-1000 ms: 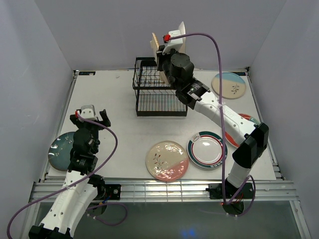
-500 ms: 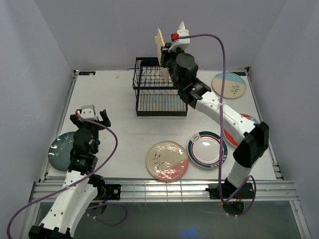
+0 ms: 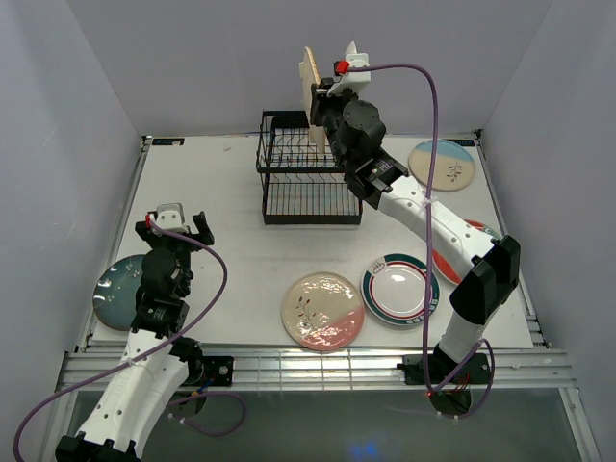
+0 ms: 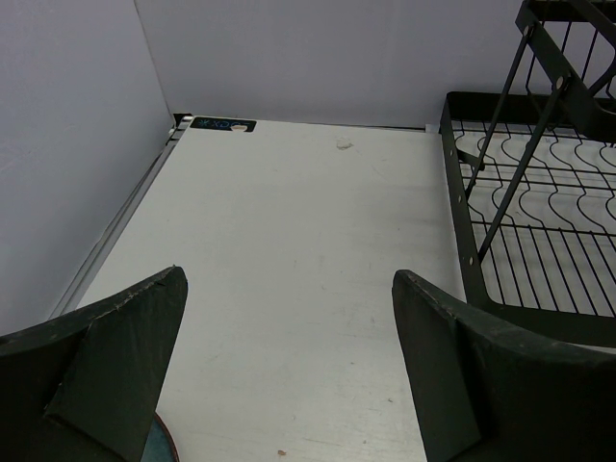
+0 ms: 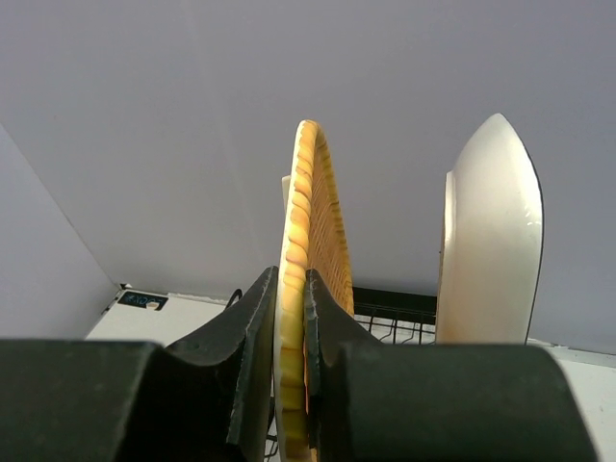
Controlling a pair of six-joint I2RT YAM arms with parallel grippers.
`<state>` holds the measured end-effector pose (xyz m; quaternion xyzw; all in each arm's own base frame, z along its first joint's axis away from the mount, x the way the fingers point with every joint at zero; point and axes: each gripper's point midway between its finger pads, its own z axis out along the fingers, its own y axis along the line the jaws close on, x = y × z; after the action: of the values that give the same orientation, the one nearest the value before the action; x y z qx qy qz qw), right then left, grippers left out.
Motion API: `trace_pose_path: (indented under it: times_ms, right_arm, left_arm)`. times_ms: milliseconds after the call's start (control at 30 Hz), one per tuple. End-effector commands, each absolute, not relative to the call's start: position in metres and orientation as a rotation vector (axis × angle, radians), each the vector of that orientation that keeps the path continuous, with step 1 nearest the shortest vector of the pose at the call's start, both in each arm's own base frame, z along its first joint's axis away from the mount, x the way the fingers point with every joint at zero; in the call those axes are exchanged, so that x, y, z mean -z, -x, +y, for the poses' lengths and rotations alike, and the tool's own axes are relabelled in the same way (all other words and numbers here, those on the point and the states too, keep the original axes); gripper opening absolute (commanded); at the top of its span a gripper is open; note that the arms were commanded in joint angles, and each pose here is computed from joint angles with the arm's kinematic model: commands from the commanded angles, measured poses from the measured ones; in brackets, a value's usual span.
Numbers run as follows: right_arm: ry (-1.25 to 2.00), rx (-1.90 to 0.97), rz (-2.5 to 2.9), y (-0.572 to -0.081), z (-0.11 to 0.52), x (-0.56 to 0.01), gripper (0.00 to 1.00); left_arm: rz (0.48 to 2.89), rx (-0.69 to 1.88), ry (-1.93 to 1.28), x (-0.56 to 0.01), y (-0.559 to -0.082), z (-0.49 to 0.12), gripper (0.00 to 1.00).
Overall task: Load the plates into the dish rack
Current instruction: Insert the plate into the dish rack.
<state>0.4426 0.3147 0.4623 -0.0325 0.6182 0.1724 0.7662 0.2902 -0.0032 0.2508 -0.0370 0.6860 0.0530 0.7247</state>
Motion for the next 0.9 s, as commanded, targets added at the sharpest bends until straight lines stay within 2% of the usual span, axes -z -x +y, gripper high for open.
trace_pose_path:
  times_ms: [0, 867]
  right_arm:
    - [-0.043, -0.432, 1.141, -0.423, 0.287, -0.543, 0.08]
    - [-0.118, -0.338, 1.162, -0.42, 0.256, -0.518, 0.08]
  left_arm:
    - [1.513, -0.106, 0.077, -0.249, -0.29, -0.004, 0.98]
    - [1.519, -0.104, 0.075, -0.248, -0.29, -0.005, 0.98]
